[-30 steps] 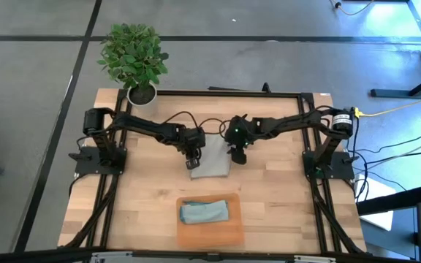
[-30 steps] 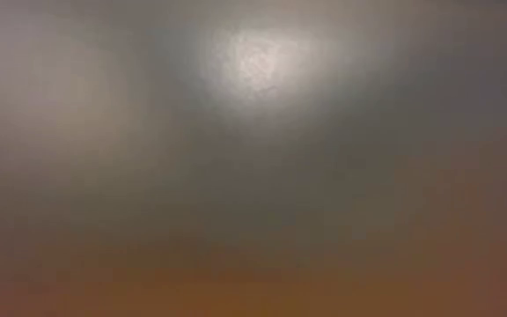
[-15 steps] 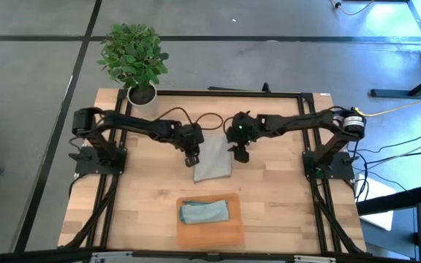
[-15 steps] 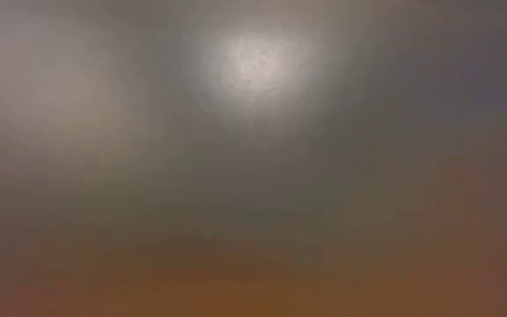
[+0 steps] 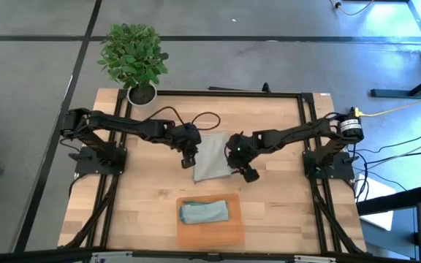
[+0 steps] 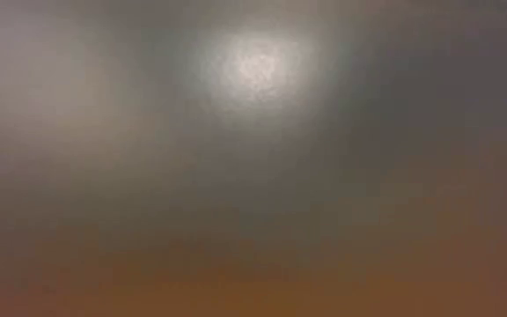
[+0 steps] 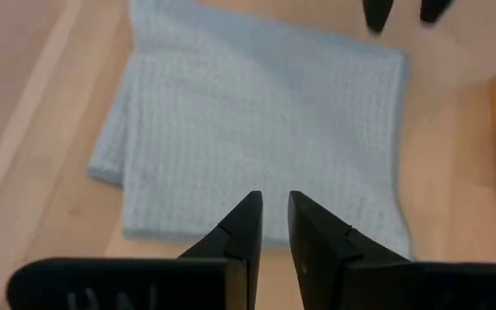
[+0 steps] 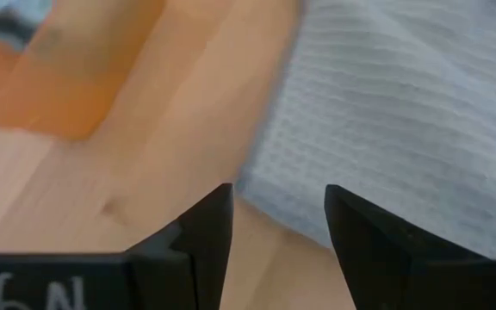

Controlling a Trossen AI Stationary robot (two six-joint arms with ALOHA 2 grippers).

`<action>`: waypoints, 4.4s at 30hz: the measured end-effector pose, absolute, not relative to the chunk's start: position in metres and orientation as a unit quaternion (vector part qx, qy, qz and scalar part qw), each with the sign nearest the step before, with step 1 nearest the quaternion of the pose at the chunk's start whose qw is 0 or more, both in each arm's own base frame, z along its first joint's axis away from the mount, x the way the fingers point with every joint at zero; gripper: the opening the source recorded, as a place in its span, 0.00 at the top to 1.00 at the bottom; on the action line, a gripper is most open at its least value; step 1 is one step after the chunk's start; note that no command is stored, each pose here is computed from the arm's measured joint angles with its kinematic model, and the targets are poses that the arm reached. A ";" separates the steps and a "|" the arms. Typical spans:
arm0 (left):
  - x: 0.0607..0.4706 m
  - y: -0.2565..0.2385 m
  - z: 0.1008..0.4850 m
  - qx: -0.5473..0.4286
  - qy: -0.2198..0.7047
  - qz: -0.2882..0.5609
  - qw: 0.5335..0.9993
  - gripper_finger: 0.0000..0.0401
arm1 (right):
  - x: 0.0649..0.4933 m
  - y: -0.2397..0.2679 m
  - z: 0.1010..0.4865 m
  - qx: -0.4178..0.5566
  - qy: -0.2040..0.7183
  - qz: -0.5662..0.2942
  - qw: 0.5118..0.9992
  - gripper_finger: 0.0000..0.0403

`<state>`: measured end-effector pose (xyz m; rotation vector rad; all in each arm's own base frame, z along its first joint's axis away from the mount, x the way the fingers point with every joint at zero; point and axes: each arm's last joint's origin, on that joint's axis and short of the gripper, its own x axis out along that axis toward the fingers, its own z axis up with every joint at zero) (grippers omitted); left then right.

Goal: Roll microfiber towels into tight, uniform cylinder then place into a basket
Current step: Roll the gray towel

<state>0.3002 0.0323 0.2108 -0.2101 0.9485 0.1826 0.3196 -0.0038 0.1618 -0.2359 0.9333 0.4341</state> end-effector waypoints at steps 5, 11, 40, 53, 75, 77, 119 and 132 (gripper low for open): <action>0.301 0.026 0.211 -0.096 0.457 0.077 0.881 0.87 | 0.322 0.001 0.150 -0.124 0.458 0.209 0.855 0.54; 0.301 0.026 0.211 -0.100 0.455 0.084 0.881 0.87 | 0.322 0.004 0.150 -0.119 0.459 0.208 0.856 0.54; 0.300 0.018 0.210 -0.087 0.468 0.052 0.878 0.77 | 0.325 0.012 0.152 -0.150 0.451 0.202 0.857 0.42; 0.298 0.004 0.208 -0.044 0.485 0.013 0.874 0.72 | 0.324 0.011 0.149 -0.180 0.434 0.206 0.858 0.42; 0.298 -0.008 0.208 -0.007 0.485 -0.020 0.874 0.72 | 0.330 0.022 0.121 -0.242 0.460 0.202 0.830 0.45; 0.298 -0.012 0.208 0.000 0.485 -0.027 0.874 0.72 | 0.330 0.021 0.121 -0.241 0.461 0.202 0.830 0.47; 0.298 -0.027 0.209 -0.015 0.469 0.052 0.881 0.73 | 0.357 -0.064 0.148 0.143 0.451 0.084 0.877 0.98; 0.318 -0.038 0.179 -0.017 0.470 0.068 0.880 0.74 | 0.360 -0.066 0.151 0.152 0.434 0.083 0.884 0.98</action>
